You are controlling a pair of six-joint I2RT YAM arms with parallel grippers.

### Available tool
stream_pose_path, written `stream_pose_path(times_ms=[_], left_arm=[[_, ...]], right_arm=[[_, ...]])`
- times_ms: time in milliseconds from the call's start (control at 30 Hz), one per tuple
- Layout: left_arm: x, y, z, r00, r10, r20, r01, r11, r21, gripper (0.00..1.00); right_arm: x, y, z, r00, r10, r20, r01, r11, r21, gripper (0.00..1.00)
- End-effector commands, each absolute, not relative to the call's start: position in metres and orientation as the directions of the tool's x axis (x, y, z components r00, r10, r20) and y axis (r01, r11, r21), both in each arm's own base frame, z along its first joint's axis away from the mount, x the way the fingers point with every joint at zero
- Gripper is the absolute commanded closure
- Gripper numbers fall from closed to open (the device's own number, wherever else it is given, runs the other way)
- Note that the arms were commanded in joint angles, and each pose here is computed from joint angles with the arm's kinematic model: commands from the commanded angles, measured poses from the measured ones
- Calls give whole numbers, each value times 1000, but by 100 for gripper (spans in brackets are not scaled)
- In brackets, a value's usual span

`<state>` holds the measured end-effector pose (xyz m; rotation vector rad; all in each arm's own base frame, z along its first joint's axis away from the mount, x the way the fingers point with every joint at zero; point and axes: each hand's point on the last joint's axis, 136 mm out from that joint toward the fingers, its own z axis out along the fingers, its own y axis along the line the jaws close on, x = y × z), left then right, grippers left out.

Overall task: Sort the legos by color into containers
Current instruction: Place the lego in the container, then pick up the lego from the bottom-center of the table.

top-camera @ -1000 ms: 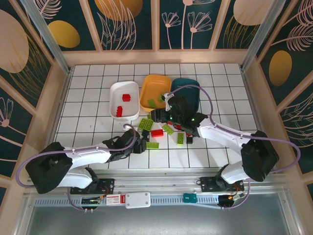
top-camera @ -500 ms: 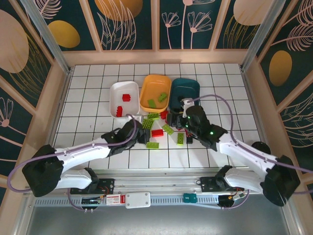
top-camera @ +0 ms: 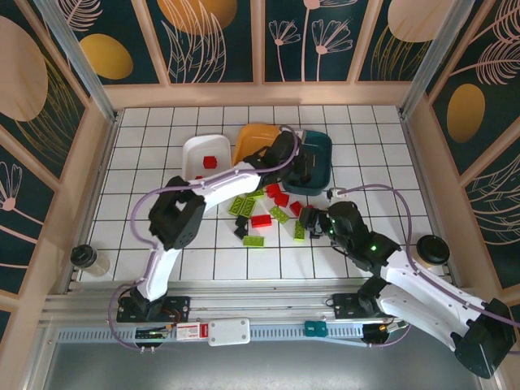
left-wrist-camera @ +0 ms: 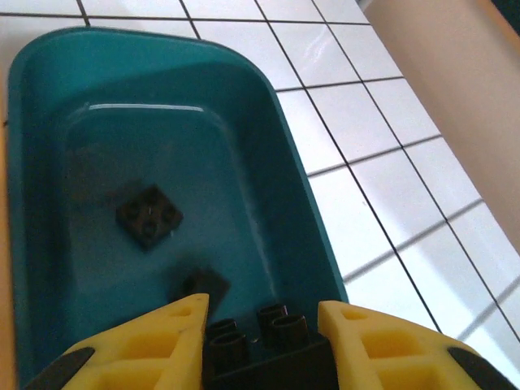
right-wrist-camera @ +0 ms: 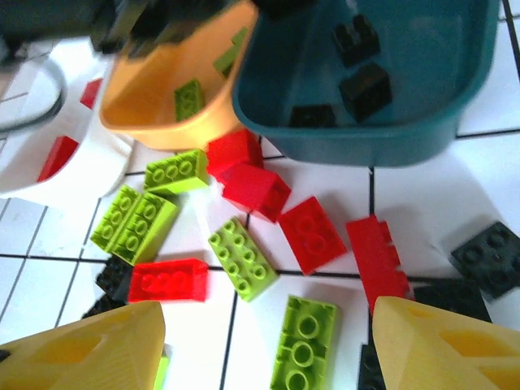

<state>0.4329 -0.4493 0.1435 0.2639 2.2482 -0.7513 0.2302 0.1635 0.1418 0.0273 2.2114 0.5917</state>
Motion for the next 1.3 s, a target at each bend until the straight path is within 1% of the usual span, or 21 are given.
stream_pose_path(times_ms=[0,133,167,233,267,367,467,500,600,733,867,1033,1267], left_arm=[[447,-454,132,-734,7,-679,396,817,-419,68],[460,-471,128,-746,2,-666,396,805,-441,57],[461,-474,128,-750,0,-661,396,800,-450,53],[460,-476,139,-747,-12,-664,403,786,-468,39],[460,-476,149,-741,-23,-672,408,779,-476,32],[452,-470,185,-710,-49,-702,435,754,-492,20],[435,-454,225,-673,-94,-733,461,722,-516,13],[429,-448,238,-659,-115,-744,470,709,-525,12],[404,-423,257,-637,-154,-755,477,690,-544,10],[370,-384,259,-627,-193,-754,460,691,-558,1],[339,-340,243,-618,-231,-752,413,719,-560,1],[312,-293,219,-607,-261,-751,347,763,-545,1],[293,-260,195,-613,-264,-745,287,804,-521,1]], right_arm=[[221,157,127,-693,229,-683,-133,891,435,31],[216,160,119,-721,215,-659,-140,886,442,30],[215,162,116,-730,209,-650,-143,884,445,30],[213,167,110,-749,197,-632,-145,883,447,30],[212,169,106,-759,192,-623,-143,884,445,30],[210,176,95,-779,176,-602,-132,892,432,30],[208,185,86,-791,149,-593,-126,910,396,30],[207,188,84,-793,141,-593,-129,912,389,30],[209,195,79,-798,122,-591,-128,923,364,31],[212,194,70,-805,102,-585,-112,941,318,34],[215,198,67,-805,84,-587,-120,946,300,36],[217,202,65,-807,66,-587,-131,949,286,41],[221,203,57,-818,39,-574,-124,963,242,45]])
